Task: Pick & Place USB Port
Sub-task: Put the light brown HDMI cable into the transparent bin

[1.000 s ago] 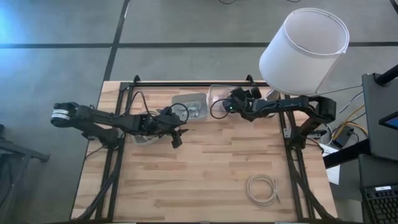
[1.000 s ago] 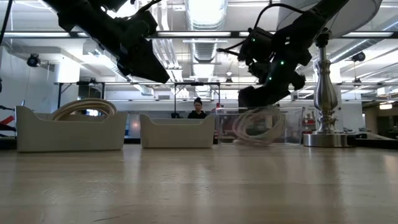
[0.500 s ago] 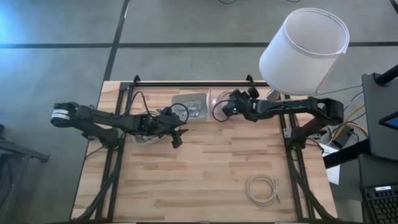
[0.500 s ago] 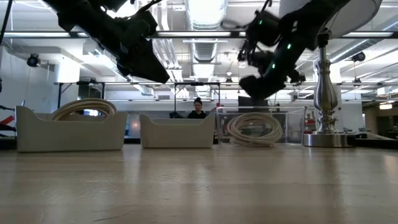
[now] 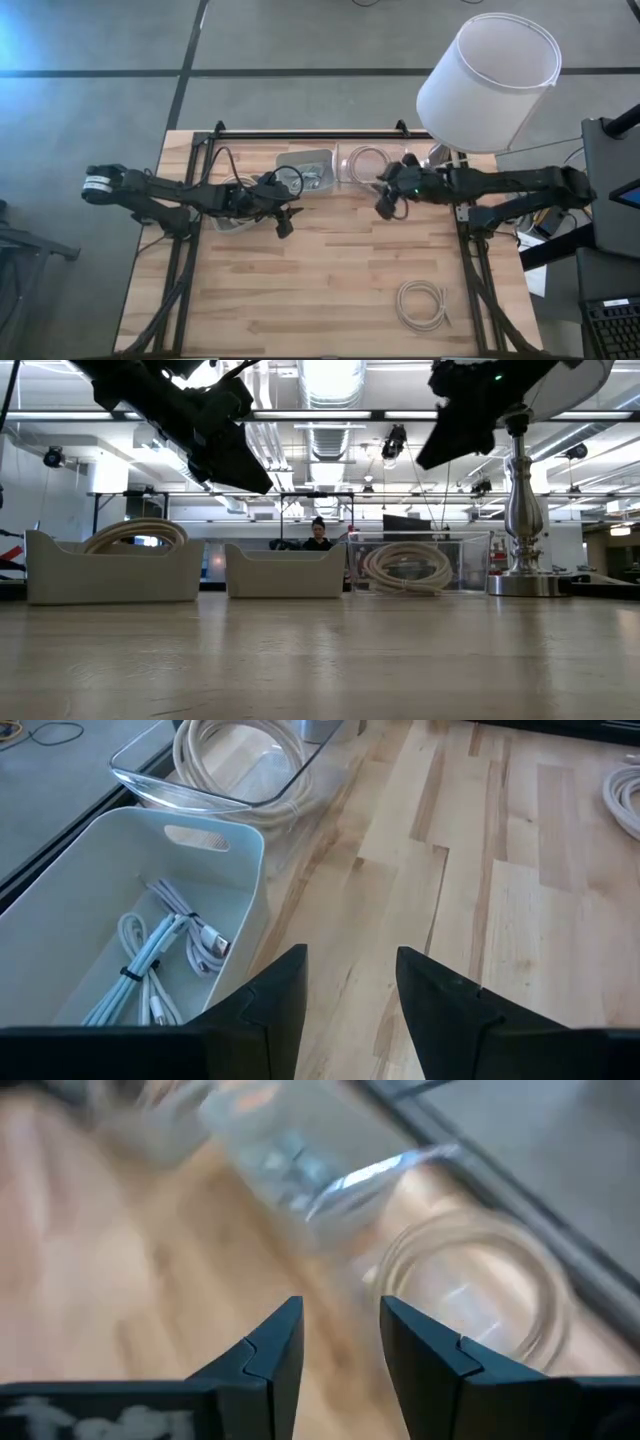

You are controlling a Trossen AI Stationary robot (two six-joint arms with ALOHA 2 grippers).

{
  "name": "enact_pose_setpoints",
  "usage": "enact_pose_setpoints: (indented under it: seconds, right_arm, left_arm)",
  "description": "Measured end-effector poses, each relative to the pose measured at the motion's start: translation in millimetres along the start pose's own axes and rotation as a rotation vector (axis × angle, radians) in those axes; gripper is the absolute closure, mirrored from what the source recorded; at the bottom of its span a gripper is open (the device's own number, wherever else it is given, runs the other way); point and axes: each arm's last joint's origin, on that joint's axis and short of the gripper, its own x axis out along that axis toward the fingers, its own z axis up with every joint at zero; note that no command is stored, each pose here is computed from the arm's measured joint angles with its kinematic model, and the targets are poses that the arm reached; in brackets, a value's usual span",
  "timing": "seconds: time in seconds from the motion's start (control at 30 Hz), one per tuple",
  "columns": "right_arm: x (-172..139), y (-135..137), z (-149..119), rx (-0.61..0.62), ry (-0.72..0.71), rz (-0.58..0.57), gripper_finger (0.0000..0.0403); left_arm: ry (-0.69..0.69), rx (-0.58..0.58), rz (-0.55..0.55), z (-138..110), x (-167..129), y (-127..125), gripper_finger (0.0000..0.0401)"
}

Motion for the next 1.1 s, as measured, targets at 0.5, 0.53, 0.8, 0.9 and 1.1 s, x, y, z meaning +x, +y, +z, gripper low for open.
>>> enact_pose_setpoints:
  seconds: [0.5, 0.53, 0.8, 0.9, 1.1]
  right_arm:
    - [-22, 81, -69, -0.198, 0.440, 0.386, 0.0273]
    - [-23, 87, -74, -0.194, 0.468, 0.397, 0.0273]
    - [-35, 109, -111, -0.188, 0.706, 0.388, 0.0245]
    - [-39, 111, -122, -0.171, 0.774, 0.324, 0.0230]
    - [-43, 117, -148, -0.134, 0.918, 0.182, 0.0207]
  left_arm:
    - [-0.012, -0.031, -0.002, 1, 0, 0, 0.0243]
    - [-0.012, -0.035, -0.002, 1, 0, 0, 0.0243]
    - [-0.011, -0.042, -0.002, 1, 0, 0, 0.0243]
    - [-0.011, -0.057, -0.002, 1, 0, 0, 0.0243]
    - [-0.010, -0.058, -0.002, 1, 0, 0, 0.0243]
